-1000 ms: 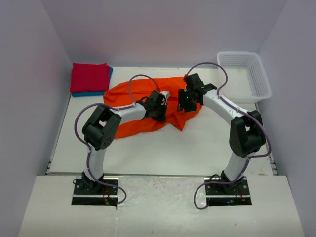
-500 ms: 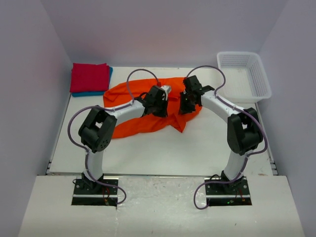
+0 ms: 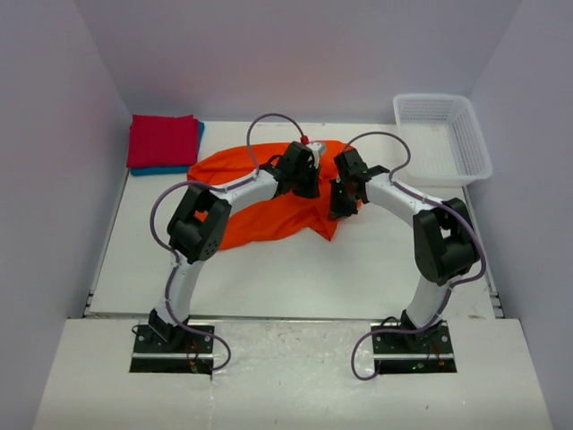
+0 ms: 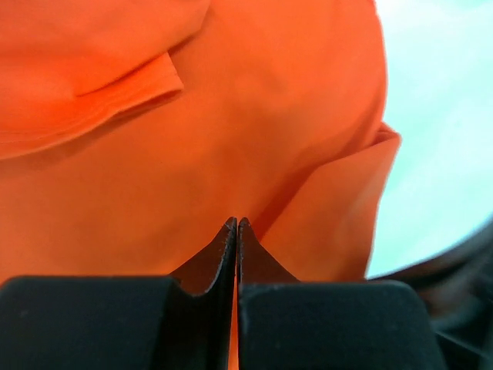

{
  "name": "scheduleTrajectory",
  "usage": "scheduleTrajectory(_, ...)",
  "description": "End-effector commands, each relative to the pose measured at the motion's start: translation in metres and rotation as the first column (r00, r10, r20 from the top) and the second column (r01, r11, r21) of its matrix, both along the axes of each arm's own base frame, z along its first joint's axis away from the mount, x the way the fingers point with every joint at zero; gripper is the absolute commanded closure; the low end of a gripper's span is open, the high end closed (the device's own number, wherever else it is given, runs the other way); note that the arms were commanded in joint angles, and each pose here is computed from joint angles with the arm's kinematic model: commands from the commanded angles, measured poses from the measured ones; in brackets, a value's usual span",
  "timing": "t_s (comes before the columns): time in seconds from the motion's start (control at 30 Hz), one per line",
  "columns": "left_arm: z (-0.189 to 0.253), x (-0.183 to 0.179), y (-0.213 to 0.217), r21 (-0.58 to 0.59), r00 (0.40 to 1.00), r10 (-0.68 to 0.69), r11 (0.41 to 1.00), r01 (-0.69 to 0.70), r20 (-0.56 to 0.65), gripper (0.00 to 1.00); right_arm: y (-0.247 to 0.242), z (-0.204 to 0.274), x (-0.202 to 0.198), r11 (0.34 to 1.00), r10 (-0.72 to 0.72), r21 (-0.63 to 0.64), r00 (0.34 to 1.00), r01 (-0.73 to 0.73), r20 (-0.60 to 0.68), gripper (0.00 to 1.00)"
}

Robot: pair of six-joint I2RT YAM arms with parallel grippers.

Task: Fold and stack the t-shirts
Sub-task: Flatten out the tshirt

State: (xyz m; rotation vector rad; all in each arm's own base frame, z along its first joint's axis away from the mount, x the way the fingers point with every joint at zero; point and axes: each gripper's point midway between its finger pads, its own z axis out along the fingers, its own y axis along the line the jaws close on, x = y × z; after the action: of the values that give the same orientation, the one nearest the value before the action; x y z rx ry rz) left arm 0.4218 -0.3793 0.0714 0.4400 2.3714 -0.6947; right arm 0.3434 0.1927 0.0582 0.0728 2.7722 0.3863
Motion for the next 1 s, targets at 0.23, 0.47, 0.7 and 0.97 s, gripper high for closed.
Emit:
scheduleTrajectory(0.23, -0.003, -0.008, -0.014, -0.075, 0.995, -0.089, 0.993, 0.086, -0.035, 1.00, -0.004, 0.009, 0.002, 0.998, -0.057, -0.007, 0.998, 0.057, 0.031, 0.93)
scheduleTrajectory(0.47, 0.004, -0.022, -0.011, -0.102, 0.993, -0.105, 0.990, 0.101, -0.044, 1.00, -0.003, 0.001, 0.009, 0.998, -0.064, -0.018, 0.998, 0.065, 0.021, 0.94)
scheduleTrajectory(0.7, -0.005, -0.034, -0.008, -0.115, 0.990, -0.122, 0.987, 0.113, -0.077, 1.00, 0.012, 0.002, 0.014, 0.998, -0.039, 0.042, 0.999, 0.038, 0.012, 0.95)
scheduleTrajectory(0.97, 0.008, -0.043, -0.022, -0.172, 0.983, -0.167, 0.973, 0.153, -0.071, 1.00, 0.028, 0.010, 0.021, 0.995, 0.009, 0.102, 1.000, -0.011, 0.018, 0.96)
